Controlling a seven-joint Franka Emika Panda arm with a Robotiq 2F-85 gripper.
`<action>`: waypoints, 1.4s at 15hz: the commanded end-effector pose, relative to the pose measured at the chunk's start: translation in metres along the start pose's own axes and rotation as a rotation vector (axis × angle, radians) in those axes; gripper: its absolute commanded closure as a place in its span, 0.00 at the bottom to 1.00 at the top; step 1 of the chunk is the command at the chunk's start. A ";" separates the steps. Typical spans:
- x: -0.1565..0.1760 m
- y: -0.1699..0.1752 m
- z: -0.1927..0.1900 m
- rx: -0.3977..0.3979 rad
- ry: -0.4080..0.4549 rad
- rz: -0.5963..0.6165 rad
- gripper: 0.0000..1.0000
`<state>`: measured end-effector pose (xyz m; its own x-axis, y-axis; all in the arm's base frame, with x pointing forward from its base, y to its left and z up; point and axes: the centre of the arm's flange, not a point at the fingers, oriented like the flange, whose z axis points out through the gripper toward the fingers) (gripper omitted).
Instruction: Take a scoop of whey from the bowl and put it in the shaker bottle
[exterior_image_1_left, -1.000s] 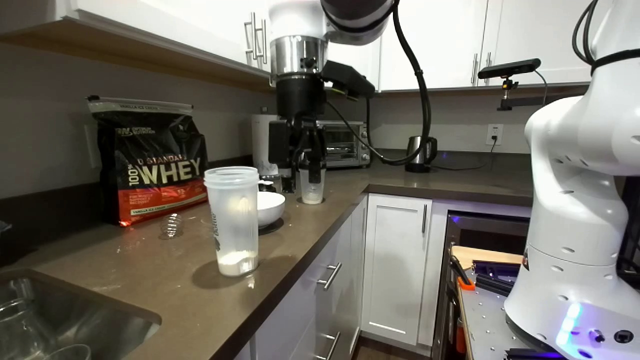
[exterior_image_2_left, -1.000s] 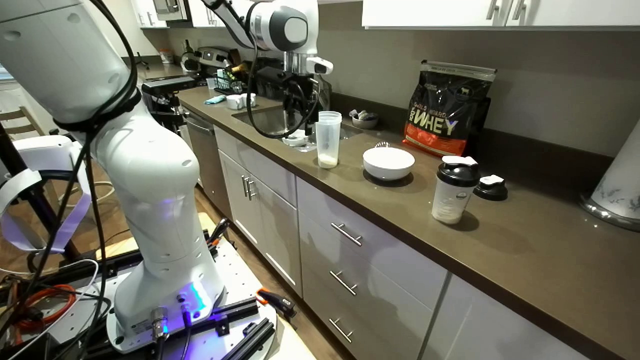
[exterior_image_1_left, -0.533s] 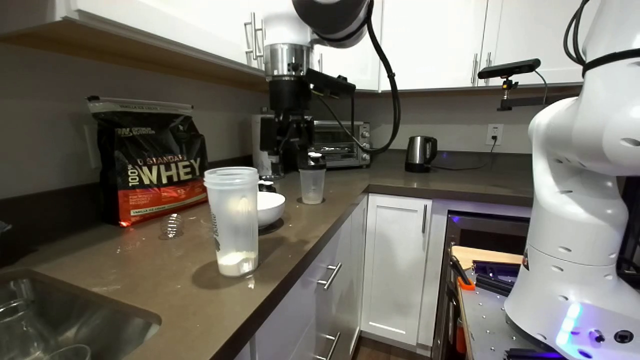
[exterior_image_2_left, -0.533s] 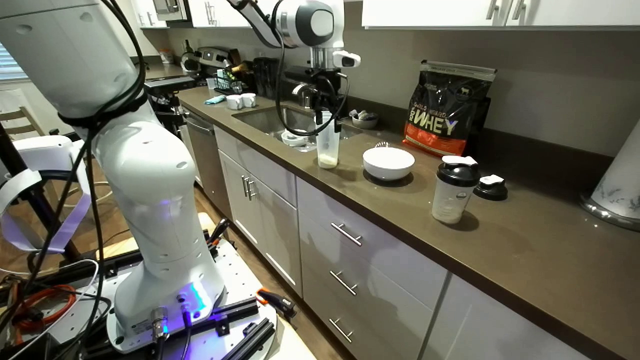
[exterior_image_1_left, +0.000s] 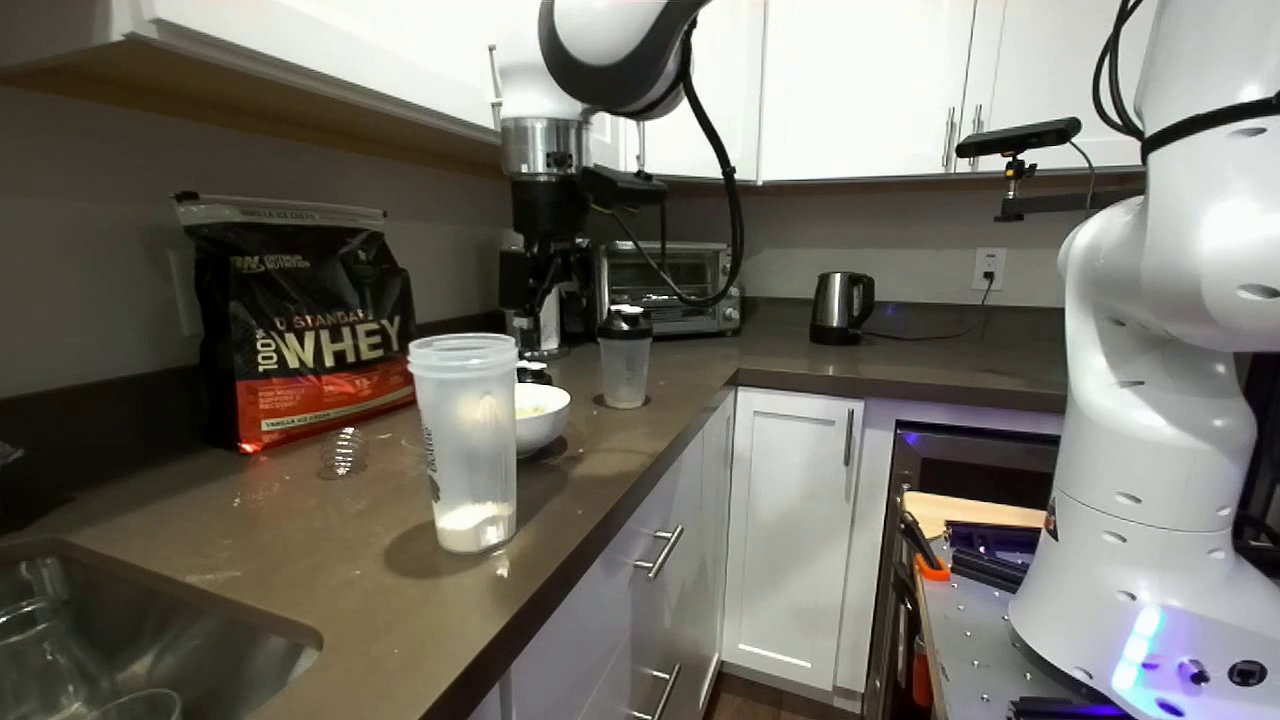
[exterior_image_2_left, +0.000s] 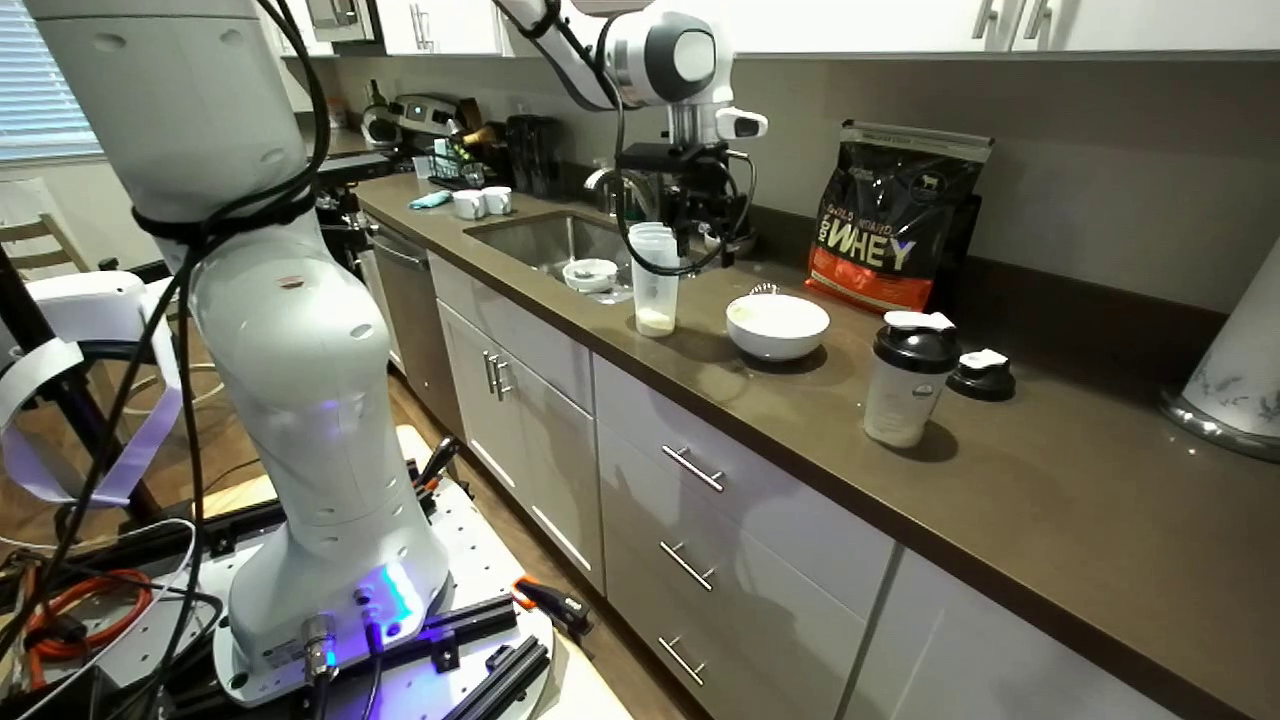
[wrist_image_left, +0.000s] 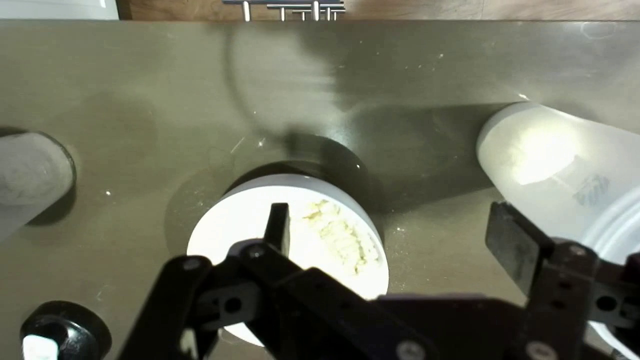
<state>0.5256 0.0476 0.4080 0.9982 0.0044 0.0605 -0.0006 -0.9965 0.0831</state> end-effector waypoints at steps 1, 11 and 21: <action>0.027 0.012 0.008 -0.026 0.003 -0.113 0.00; 0.037 0.019 0.018 -0.014 -0.012 -0.239 0.00; 0.081 0.027 0.025 -0.071 -0.026 -0.311 0.00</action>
<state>0.5794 0.0254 0.3917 0.9673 0.2525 0.0248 0.2473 -0.9602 0.1301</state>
